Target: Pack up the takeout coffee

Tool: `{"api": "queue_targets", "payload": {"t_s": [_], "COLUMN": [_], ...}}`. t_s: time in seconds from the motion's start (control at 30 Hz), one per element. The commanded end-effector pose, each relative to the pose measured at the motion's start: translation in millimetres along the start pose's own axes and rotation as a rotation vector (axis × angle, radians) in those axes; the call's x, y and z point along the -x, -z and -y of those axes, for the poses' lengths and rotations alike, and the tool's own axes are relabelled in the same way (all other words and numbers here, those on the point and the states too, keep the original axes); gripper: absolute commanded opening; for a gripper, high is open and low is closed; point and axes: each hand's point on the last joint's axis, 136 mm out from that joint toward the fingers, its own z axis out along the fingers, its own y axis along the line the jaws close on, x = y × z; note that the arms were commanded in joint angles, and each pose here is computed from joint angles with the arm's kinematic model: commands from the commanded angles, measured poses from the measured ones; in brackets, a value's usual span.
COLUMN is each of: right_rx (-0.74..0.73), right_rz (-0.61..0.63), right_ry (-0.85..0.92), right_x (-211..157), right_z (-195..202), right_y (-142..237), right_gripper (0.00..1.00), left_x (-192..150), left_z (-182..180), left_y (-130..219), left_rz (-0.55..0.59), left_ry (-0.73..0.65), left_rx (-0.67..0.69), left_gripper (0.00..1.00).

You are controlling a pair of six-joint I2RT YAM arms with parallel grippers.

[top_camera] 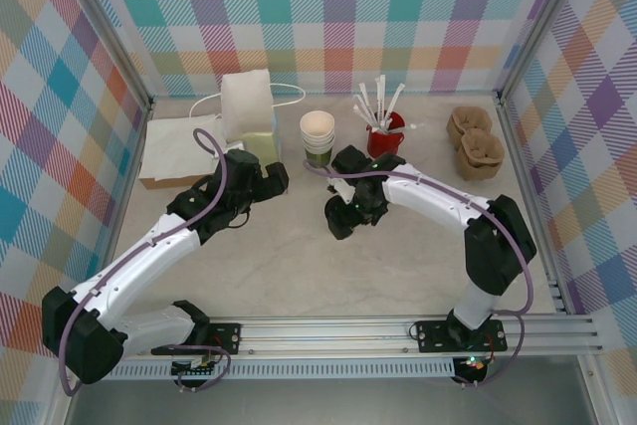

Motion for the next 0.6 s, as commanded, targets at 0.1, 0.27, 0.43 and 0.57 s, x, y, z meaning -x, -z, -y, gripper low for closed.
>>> {"api": "queue_targets", "payload": {"t_s": [0.1, 0.27, 0.43, 0.57], "right_rx": [0.004, -0.003, -0.017, -0.020], "right_rz": [0.027, 0.028, 0.047, 0.045], "right_ry": [-0.002, 0.003, 0.020, 0.036], "right_x": [11, 12, 21, 29], "right_z": [-3, -3, -1, -1], "right_y": [2, 5, 6, 3], "right_gripper": [0.82, 0.94, 1.00, 1.00], "left_x": [2, 2, 3, 4], "left_z": [-11, -10, -10, -11], "left_y": [3, 3, 4, 6], "left_rz": [0.014, 0.013, 0.016, 0.021], "left_ry": [0.011, 0.012, 0.013, 0.015], "left_rx": [0.030, 0.027, 0.025, 0.025], "left_gripper": [1.00, 1.00, 1.00, 1.00]}}
